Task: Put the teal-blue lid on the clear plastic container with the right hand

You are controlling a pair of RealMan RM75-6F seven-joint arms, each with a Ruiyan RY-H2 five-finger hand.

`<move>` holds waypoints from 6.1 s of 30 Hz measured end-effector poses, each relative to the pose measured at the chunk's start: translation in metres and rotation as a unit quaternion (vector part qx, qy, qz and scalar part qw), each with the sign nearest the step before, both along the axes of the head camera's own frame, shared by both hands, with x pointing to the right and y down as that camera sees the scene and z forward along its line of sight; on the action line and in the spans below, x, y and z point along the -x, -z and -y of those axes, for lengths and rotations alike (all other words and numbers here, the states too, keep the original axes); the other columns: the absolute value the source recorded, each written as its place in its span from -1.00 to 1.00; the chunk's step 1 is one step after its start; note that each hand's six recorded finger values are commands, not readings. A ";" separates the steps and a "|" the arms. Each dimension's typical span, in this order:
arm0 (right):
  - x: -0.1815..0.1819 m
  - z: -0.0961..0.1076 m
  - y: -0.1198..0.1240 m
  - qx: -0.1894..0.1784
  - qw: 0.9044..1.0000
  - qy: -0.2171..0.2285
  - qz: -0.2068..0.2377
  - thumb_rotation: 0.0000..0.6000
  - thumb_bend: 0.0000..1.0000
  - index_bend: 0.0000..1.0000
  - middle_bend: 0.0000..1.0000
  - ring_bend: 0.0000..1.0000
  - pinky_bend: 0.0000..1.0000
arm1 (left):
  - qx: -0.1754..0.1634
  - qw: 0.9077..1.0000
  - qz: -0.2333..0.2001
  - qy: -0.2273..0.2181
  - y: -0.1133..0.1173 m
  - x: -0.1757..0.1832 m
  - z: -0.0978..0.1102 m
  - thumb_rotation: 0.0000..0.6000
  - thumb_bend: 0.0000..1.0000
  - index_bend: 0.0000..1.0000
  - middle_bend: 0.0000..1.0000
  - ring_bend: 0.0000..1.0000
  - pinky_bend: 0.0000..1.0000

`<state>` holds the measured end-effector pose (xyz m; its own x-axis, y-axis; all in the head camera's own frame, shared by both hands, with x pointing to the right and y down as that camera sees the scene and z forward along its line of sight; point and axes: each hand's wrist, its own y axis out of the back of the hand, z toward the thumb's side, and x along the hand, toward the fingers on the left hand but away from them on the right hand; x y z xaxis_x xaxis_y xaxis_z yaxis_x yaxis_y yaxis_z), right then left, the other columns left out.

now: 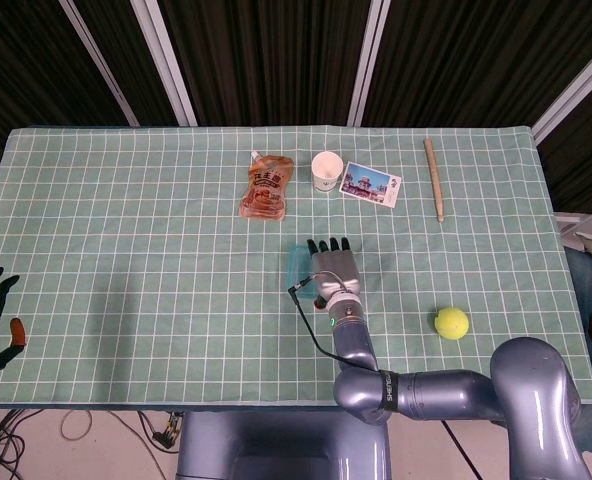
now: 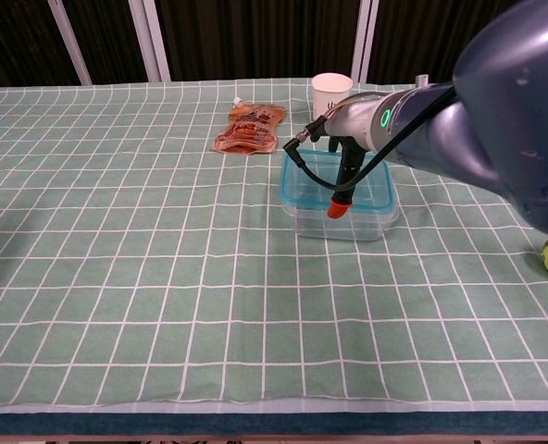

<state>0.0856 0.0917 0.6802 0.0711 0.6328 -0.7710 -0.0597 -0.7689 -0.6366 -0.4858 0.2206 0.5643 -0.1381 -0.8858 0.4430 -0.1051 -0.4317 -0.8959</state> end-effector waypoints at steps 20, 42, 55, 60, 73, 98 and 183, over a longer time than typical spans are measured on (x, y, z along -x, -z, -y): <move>-0.003 -0.004 -0.001 0.000 1.000 0.003 0.004 1.00 -0.55 -1.00 -0.17 -0.86 -1.00 | 0.000 1.000 0.002 -0.001 0.000 0.000 0.000 1.00 0.28 -0.78 -1.00 -1.00 -1.00; -0.005 -0.006 -0.005 0.002 1.000 0.000 0.004 1.00 -0.55 -1.00 -0.17 -0.86 -1.00 | 0.000 1.000 0.003 -0.001 0.000 0.000 0.000 1.00 0.28 -0.78 -1.00 -1.00 -1.00; -0.006 -0.007 -0.006 0.003 1.000 -0.006 0.007 1.00 -0.55 -1.00 -0.17 -0.86 -1.00 | 0.000 1.000 0.003 -0.001 0.000 0.000 0.000 1.00 0.28 -0.78 -1.00 -1.00 -1.00; -0.005 -0.007 -0.006 0.002 1.000 -0.007 0.007 1.00 -0.55 -1.00 -0.19 -0.86 -1.00 | -0.001 1.000 0.003 -0.001 0.000 0.000 0.000 1.00 0.28 -0.78 -1.00 -1.00 -1.00; -0.008 -0.007 -0.007 0.010 1.000 -0.007 0.004 1.00 -0.55 -1.00 -0.68 -1.00 -1.00 | -0.001 1.000 0.004 0.000 0.000 0.000 0.000 1.00 0.28 -0.78 -1.00 -1.00 -1.00; -0.016 -0.005 0.009 0.011 1.000 -0.009 0.016 1.00 -0.55 -1.00 -0.86 -1.00 -1.00 | 0.000 1.000 0.005 0.000 0.000 0.000 0.000 1.00 0.28 -0.78 -1.00 -1.00 -1.00; -0.074 0.041 0.002 -0.060 0.991 -0.069 0.096 1.00 -0.10 0.29 -0.86 -1.00 -1.00 | 0.006 1.000 0.011 0.008 -0.002 0.002 -0.002 1.00 0.28 -0.78 -1.00 -1.00 -1.00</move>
<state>0.1595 0.0502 0.6778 0.1160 0.7332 -0.6701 0.1729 -0.6792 -0.7133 -0.4879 0.2227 0.5658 -0.1618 -0.8784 0.4497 -0.0918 -0.4403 -0.8931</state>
